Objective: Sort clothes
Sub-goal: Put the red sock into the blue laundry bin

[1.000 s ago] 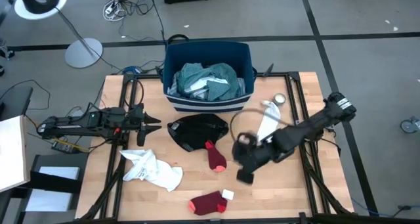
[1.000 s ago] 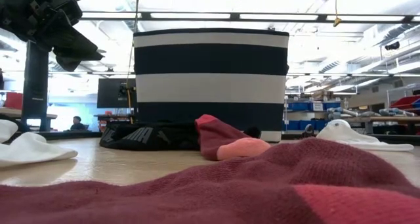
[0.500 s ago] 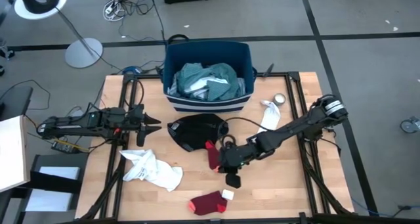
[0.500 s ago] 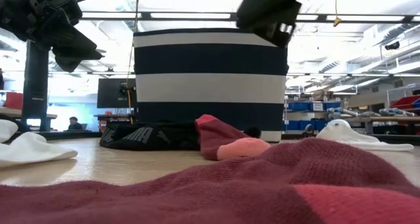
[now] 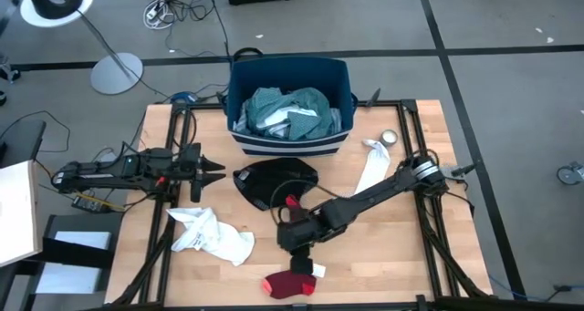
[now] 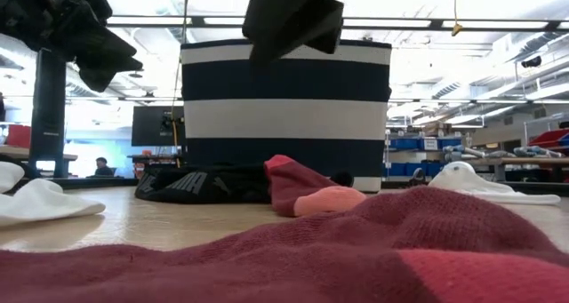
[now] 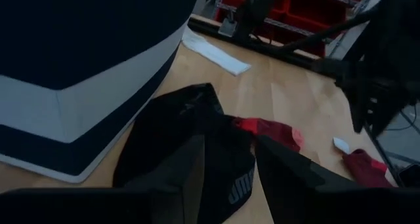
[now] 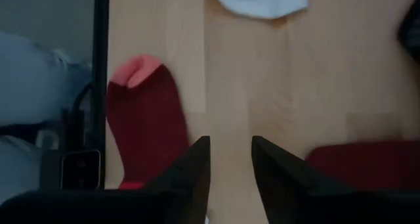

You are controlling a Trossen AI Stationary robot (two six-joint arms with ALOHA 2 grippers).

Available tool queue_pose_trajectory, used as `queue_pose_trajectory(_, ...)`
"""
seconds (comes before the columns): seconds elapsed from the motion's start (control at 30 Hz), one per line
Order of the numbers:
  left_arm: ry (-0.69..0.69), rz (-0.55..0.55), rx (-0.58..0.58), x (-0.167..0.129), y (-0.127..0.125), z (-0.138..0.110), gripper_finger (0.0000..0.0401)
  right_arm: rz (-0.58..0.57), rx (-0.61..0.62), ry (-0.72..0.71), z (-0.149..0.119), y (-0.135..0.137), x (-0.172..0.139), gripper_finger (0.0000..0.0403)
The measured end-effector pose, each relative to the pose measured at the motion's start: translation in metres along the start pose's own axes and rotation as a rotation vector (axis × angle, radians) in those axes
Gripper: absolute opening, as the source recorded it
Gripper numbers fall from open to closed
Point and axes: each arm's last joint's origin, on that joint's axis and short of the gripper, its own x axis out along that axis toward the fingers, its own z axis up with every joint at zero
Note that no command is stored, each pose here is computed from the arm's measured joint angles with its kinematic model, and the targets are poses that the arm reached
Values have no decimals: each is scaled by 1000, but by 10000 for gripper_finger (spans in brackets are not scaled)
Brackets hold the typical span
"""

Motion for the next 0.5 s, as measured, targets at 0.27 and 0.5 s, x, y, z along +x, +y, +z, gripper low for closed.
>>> queue_pose_trajectory(0.27, -43, -14, -4, 0, -1, 4, 142, -43, -4, 134, -8, 16, 38, 157)
queue_pose_trajectory(0.5, -56, -18, -5, 0, -2, 5, 142, -66, 17, 199, -26, 28, 61, 168)
